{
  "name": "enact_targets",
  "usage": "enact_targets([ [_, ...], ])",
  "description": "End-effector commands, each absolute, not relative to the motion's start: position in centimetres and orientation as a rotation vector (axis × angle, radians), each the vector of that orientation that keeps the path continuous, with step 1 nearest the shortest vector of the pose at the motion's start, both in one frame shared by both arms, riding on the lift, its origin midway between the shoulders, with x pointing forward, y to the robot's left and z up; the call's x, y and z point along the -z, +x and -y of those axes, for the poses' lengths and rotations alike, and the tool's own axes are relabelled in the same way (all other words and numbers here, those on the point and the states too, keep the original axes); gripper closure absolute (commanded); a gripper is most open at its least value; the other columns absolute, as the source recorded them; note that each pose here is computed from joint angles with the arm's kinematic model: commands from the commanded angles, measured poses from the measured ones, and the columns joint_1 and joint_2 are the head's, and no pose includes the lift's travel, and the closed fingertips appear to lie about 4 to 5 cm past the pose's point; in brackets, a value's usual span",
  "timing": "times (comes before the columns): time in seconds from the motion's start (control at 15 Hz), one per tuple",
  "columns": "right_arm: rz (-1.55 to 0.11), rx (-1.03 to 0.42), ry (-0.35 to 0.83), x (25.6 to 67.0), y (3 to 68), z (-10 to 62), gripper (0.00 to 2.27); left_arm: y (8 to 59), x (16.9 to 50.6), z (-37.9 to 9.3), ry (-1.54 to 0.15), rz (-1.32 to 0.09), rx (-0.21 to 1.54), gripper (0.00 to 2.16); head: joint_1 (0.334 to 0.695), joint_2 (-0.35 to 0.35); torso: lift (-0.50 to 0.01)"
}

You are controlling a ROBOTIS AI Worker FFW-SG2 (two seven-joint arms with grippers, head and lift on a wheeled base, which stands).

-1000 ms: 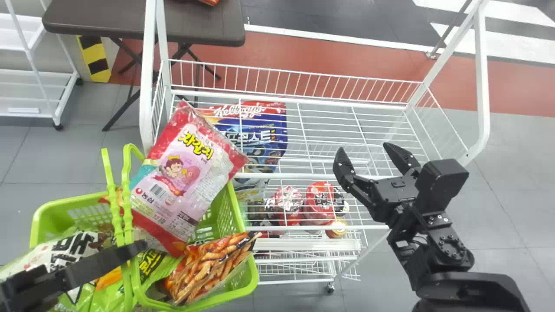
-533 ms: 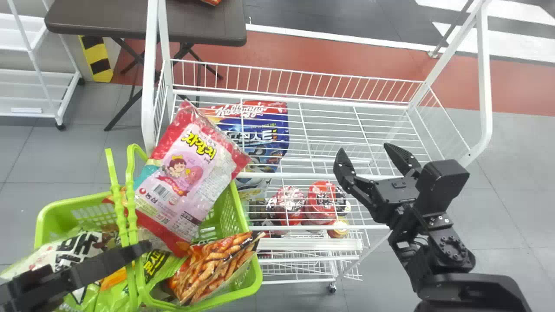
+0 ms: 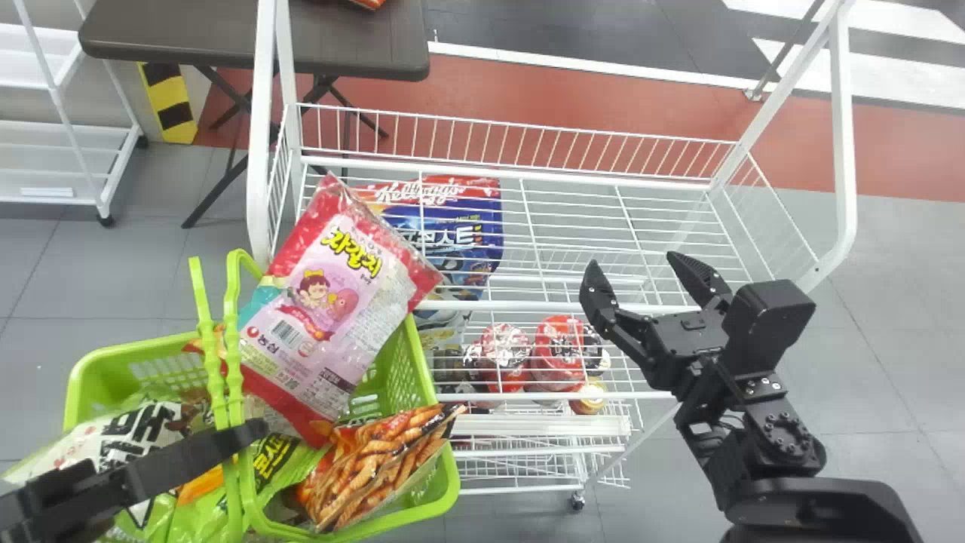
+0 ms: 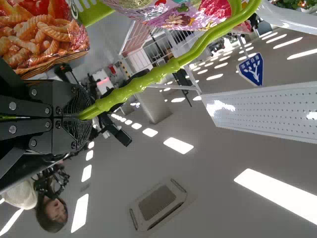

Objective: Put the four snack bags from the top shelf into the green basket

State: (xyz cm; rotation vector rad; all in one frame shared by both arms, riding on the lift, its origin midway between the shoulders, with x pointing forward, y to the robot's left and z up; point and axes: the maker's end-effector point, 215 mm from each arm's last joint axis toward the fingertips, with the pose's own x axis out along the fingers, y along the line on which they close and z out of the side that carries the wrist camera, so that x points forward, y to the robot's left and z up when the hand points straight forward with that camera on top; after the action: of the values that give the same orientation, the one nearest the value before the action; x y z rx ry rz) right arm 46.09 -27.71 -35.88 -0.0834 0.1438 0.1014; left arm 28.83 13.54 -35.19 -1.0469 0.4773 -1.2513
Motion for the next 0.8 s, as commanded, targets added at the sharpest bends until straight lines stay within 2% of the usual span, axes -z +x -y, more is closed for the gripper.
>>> enact_targets([
  [0.0,-0.146,-0.105,-0.081,36.0,46.1,27.5,0.09,28.7,35.0,-13.5,-1.052,-0.472,1.262,2.15,0.695,-0.215,-0.004],
  [0.73,-0.156,-0.13,-0.089,36.6,46.4,25.7,0.1,29.0,34.8,-13.3,-1.043,-0.47,1.272,2.15,0.695,-0.202,-0.004],
])
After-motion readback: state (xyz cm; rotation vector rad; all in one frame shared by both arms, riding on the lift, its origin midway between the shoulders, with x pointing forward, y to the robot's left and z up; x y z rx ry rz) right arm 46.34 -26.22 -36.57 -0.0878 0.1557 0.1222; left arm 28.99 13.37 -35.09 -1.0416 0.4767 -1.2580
